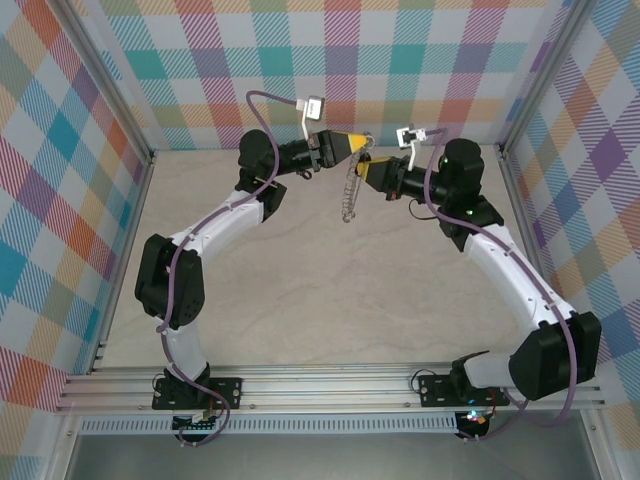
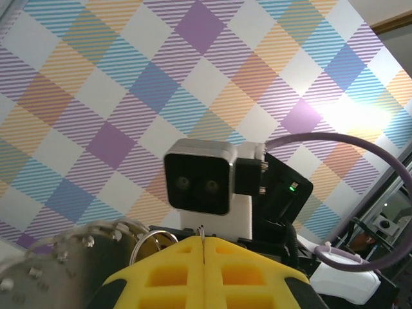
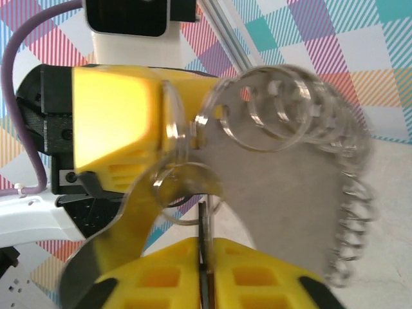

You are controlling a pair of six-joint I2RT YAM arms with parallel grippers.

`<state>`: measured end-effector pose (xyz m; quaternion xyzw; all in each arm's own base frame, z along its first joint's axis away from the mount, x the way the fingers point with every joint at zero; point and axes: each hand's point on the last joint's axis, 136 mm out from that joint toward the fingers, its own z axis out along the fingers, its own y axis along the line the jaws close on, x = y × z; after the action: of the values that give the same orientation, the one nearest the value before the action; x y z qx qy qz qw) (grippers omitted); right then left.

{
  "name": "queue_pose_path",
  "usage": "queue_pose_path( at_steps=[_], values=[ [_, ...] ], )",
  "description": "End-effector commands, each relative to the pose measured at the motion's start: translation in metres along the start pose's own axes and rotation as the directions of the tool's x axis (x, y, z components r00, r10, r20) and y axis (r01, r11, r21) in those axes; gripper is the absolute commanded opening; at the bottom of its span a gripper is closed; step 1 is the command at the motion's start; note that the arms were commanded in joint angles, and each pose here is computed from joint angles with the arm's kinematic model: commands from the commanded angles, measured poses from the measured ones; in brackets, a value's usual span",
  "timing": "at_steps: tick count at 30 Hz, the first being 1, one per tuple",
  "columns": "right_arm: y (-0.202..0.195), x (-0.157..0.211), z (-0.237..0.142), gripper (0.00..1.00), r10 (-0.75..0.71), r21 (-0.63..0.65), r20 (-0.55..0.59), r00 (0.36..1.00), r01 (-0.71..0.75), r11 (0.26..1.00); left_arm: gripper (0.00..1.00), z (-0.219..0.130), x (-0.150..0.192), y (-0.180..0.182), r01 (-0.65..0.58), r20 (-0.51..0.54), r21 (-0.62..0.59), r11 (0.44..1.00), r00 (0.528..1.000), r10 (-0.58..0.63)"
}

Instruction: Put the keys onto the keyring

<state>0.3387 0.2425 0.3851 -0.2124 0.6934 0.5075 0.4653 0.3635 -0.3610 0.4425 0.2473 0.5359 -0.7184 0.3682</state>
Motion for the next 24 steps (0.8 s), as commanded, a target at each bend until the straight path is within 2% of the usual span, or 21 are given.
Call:
queue_pose_path(
  at_steps=[1,3,7,18,24],
  values=[
    [0.005,-0.006,-0.01,0.04,-0.049,0.047,0.018,0.999,0.048,0.998,0.0,-0.003,-0.017,-0.025,-0.088,0.058,0.04,0.995,0.995,0.086],
    [0.006,-0.004,-0.015,0.0,-0.059,0.067,0.019,0.998,0.058,0.996,0.0,-0.005,-0.019,-0.023,-0.088,0.074,0.031,0.996,0.994,0.085],
    [0.007,-0.004,-0.017,0.0,-0.059,0.069,0.017,0.998,0.057,0.996,0.0,-0.008,-0.021,-0.023,-0.096,0.094,0.029,0.995,0.991,0.093],
    [0.02,0.0,0.008,0.0,-0.014,-0.041,-0.036,0.999,0.013,0.999,0.0,-0.011,-0.015,-0.027,-0.14,0.085,-0.011,0.99,0.986,0.14],
    [0.017,0.007,0.005,0.0,-0.033,0.004,-0.07,0.997,0.033,0.999,0.0,-0.012,-0.013,-0.025,-0.148,0.078,-0.033,0.988,0.985,0.151]
  ],
)
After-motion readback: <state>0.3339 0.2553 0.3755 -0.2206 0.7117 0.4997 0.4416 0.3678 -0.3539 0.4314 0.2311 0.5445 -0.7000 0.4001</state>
